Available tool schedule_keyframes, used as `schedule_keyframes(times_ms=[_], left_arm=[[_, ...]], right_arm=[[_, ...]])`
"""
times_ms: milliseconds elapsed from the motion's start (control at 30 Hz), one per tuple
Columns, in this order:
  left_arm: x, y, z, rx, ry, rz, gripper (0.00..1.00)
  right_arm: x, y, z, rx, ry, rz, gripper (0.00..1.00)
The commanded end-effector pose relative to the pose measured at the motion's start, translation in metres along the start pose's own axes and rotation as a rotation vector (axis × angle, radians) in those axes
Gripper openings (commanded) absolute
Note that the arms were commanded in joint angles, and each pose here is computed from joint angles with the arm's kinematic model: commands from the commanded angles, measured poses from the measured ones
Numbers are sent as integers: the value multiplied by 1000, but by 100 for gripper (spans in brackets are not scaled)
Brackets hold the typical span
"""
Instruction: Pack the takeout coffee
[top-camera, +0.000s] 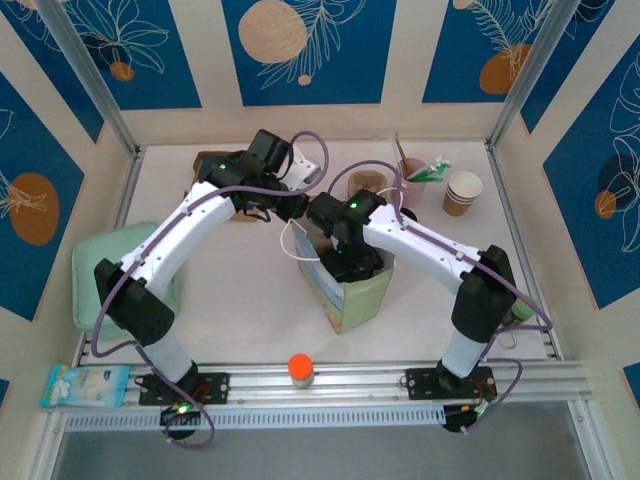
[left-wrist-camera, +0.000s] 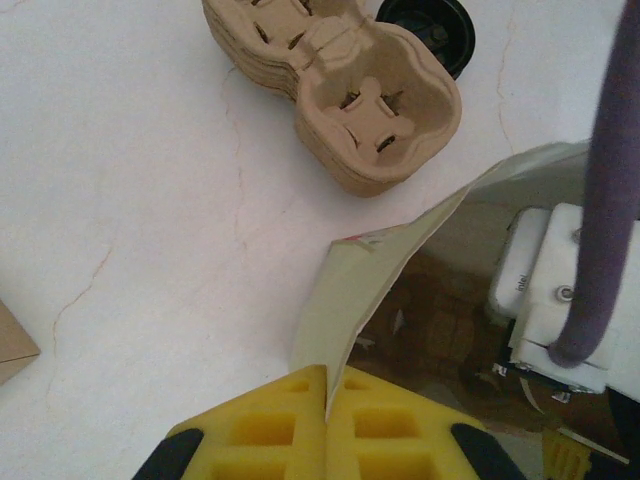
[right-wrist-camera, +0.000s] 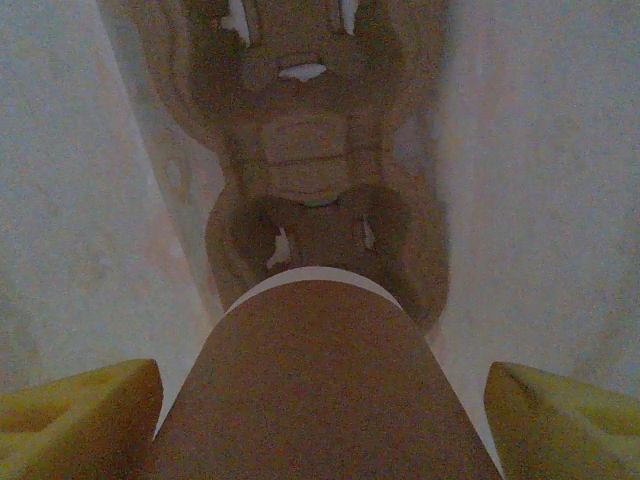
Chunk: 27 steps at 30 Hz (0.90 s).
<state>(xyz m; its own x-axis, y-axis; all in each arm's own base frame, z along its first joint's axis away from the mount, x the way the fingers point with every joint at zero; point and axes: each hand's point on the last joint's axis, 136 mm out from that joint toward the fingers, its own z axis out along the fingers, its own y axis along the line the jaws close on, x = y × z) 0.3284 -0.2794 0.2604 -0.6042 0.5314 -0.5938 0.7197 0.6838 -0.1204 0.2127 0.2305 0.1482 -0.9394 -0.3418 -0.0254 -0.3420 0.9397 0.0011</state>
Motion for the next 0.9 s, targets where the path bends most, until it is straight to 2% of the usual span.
schedule_keyframes(times_ms=[0, 867], left_arm=[[3, 1, -3, -18, 18, 16, 7], [6, 7, -5, -53, 33, 33, 6]], right_arm=[[7, -9, -8, 23, -8, -5, 34], [16, -14, -2, 73, 16, -3, 33]])
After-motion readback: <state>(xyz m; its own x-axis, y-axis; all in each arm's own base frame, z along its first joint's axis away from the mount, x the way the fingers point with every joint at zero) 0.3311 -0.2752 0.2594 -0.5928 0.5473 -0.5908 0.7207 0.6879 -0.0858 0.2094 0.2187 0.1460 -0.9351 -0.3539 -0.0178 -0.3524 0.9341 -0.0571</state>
